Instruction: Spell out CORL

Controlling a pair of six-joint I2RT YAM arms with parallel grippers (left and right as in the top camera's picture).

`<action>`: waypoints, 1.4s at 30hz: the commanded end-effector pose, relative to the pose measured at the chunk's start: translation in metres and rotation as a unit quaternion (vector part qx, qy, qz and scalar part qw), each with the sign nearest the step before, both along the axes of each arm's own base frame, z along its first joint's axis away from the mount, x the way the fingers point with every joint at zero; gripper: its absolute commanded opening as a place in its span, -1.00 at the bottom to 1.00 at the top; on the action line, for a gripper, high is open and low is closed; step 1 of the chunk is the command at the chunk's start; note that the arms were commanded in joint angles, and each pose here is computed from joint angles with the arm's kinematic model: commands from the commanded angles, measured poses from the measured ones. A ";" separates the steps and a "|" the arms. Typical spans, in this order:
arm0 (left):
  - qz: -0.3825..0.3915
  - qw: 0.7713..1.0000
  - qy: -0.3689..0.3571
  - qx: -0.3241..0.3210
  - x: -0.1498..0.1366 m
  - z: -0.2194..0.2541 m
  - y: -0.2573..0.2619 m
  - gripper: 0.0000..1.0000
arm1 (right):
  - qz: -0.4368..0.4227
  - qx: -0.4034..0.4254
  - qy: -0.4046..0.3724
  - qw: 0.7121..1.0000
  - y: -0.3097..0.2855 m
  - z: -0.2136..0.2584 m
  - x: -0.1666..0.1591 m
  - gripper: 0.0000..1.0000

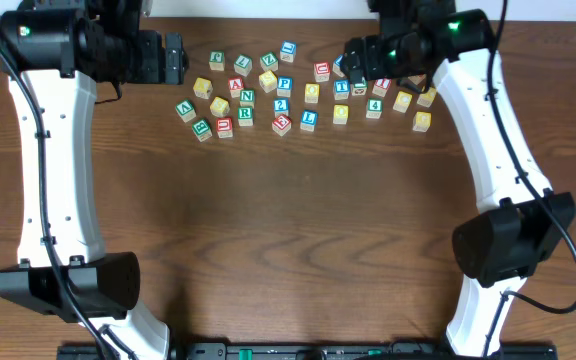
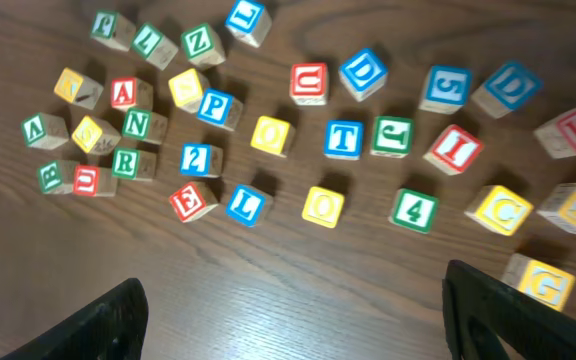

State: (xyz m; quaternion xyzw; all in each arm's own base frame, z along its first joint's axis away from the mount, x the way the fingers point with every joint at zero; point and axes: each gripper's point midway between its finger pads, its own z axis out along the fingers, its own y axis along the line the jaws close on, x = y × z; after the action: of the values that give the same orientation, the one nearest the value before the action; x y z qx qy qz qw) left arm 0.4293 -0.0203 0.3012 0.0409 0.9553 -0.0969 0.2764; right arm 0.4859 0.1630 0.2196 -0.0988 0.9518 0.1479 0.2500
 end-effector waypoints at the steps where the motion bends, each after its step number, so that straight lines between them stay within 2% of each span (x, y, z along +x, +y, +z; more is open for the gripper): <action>1: -0.004 1.000 -0.015 -0.007 -0.001 0.012 -0.002 0.95 | -0.002 0.004 0.010 1.000 0.009 -0.006 -0.002 0.78; 19: 0.012 0.999 0.029 -0.018 0.002 -0.018 -0.002 0.96 | -0.023 -0.002 0.033 0.999 0.002 -0.011 -0.008 0.79; 21: 0.033 0.998 0.034 -0.030 0.002 -0.018 -0.002 0.96 | -0.063 -0.012 0.039 0.997 -0.008 -0.013 -0.007 0.81; 25: 0.058 0.996 0.038 -0.047 0.004 -0.017 -0.004 0.96 | -0.070 -0.015 0.042 0.997 -0.012 -0.015 -0.007 0.81; 31: 0.059 0.996 0.039 -0.049 0.005 -0.017 -0.009 0.98 | -0.140 -0.027 0.057 0.988 -0.032 -0.019 -0.007 0.82; 37: 0.066 0.996 0.041 -0.054 0.004 -0.017 -0.011 0.98 | -0.186 -0.017 0.067 0.980 -0.055 -0.020 -0.003 0.76; 42: 0.066 0.995 0.046 -0.054 0.002 -0.018 -0.011 0.98 | -0.236 -0.019 0.081 0.968 -0.088 -0.026 0.001 0.64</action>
State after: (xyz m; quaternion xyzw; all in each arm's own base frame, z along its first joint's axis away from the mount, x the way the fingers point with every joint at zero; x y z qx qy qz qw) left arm 0.4314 -0.0293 0.2915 -0.0373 0.9584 -0.1252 0.2539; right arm 0.4833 0.0926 0.2008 0.1000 0.9698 0.0876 0.2047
